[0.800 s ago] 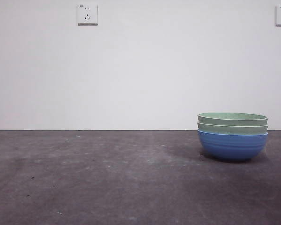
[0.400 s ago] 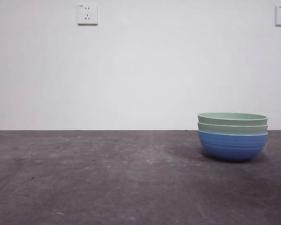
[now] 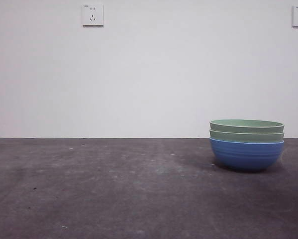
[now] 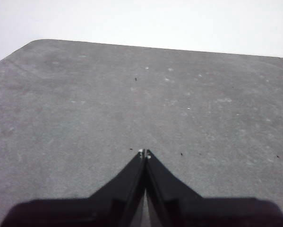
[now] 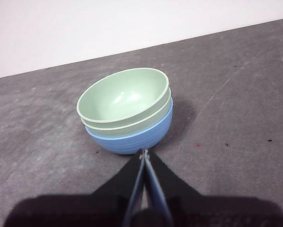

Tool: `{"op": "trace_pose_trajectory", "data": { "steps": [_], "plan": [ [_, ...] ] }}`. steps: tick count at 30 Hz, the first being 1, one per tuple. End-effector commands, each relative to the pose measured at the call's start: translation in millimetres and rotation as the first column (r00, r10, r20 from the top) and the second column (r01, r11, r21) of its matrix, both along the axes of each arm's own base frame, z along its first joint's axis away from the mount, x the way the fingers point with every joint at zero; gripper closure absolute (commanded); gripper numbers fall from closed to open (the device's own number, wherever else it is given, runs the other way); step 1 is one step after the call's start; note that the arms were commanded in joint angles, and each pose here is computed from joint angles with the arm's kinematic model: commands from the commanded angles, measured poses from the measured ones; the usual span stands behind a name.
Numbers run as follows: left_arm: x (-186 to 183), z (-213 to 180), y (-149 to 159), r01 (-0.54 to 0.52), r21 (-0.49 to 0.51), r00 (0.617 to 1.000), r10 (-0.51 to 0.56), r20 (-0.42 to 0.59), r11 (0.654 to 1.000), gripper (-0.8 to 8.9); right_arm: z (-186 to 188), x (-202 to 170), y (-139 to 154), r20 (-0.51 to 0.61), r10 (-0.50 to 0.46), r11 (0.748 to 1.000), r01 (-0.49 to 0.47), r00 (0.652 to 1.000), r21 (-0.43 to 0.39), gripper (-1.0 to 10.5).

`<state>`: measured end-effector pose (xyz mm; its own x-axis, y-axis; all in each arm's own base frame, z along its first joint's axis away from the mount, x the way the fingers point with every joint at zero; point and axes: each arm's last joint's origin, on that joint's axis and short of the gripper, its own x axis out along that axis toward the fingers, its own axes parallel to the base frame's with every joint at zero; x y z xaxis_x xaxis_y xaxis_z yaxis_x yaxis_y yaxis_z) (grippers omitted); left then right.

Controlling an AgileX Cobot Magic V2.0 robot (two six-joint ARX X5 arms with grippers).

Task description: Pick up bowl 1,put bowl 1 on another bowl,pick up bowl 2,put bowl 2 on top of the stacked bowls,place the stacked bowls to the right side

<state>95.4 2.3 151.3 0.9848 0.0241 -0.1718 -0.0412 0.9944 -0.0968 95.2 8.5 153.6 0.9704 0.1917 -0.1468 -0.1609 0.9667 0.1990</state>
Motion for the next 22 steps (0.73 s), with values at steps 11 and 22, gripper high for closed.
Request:
{"op": "trace_pose_trajectory", "data": {
  "steps": [11, 22],
  "plan": [
    [0.5, -4.1, 0.3, -0.002, -0.007, 1.000, 0.002, -0.007, 1.000, 8.16, -4.4, 0.3, -0.1, -0.017, -0.003, 1.000, 0.003, 1.000, 0.011, 9.4],
    [0.5, -4.1, 0.3, -0.002, -0.007, 1.000, 0.002, -0.007, 1.000, 8.17, -4.4, 0.3, -0.1, -0.017, -0.003, 1.000, 0.003, 1.000, 0.011, 9.4]
  ]
}}
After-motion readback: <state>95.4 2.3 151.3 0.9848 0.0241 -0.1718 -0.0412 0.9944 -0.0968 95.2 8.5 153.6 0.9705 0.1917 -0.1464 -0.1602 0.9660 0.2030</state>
